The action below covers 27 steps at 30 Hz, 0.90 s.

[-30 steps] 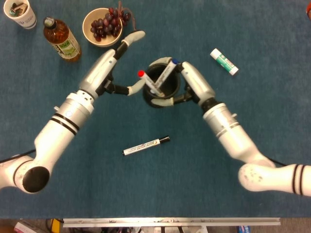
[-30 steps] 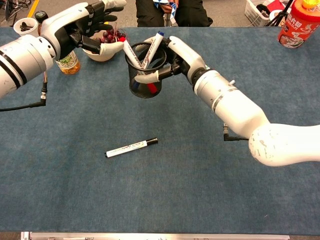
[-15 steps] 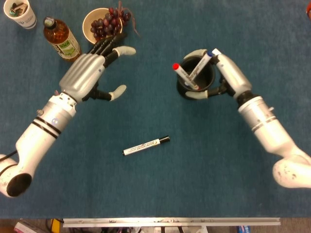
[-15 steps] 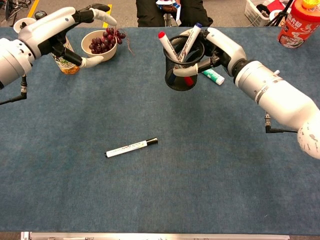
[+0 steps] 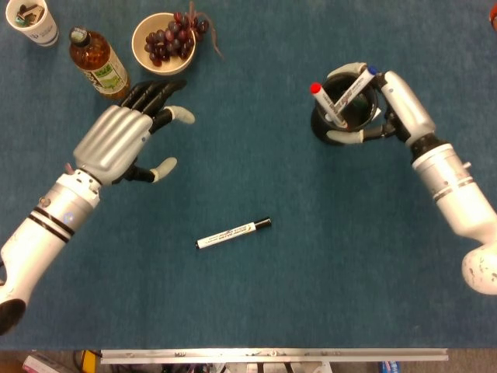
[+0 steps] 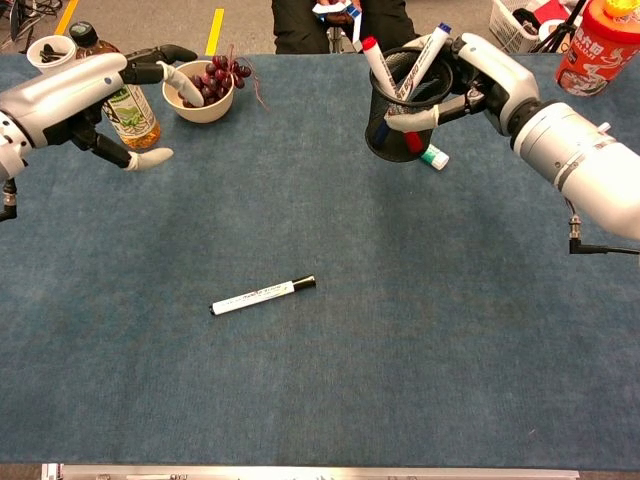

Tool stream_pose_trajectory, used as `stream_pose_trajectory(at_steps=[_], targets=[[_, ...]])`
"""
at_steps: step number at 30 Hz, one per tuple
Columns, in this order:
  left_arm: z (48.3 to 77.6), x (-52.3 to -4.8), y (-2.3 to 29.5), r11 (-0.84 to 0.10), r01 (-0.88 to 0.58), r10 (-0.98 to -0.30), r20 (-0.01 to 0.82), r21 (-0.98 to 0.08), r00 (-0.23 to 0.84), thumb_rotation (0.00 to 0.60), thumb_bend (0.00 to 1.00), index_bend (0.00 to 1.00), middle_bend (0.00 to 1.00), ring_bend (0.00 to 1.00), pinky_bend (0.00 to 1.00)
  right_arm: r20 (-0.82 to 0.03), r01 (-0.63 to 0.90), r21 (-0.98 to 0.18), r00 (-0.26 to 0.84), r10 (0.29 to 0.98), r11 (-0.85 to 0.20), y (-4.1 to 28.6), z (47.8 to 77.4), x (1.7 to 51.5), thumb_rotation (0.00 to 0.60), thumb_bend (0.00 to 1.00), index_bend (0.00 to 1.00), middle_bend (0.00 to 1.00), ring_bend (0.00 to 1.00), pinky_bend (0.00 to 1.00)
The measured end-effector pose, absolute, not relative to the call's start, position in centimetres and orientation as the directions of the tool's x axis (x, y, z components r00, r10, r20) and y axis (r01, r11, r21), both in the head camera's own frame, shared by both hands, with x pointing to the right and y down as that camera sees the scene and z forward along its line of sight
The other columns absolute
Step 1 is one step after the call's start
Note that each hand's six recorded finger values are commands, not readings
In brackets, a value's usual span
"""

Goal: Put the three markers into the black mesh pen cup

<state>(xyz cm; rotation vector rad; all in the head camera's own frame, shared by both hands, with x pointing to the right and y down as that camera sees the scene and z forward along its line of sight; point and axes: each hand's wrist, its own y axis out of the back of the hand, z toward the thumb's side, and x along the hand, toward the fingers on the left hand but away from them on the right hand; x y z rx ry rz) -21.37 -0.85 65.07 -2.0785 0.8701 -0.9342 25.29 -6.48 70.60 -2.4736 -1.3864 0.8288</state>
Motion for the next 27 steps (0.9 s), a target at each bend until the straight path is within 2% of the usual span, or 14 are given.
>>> stream_pose_trajectory(at_steps=[5,15,27], targets=[[65.7,-21.6,0.5,-0.579,-0.249,-0.754,0.395,-0.776,0.524,0.6,0.31,0.29,0.04,0.0,0.04,-0.369,0.733,-0.416,0.404,0.837,-0.538,-6.8,70.4,25.5,0.6,0.31,0.48,0.43,0.32,0.42],[67.3,-20.0,4.4,-0.679,-0.141,-0.644,0.492,-0.72,0.586,0.6,0.31,0.3,0.04,0.0,0.04,-0.361,0.744,-0.417,0.392,0.846,-0.522,-7.4,70.2,25.9,0.6,0.32,0.48,0.43,0.32,0.42],[69.4,-15.7,8.7,-0.737,-0.052,-0.516,0.512,-0.674,0.686,0.6,0.31,0.29,0.04,0.0,0.04,-0.355,0.757,-0.409,0.382,0.853,-0.509,-7.7,70.0,26.1,0.6,0.31,0.48,0.43,0.32,0.42]])
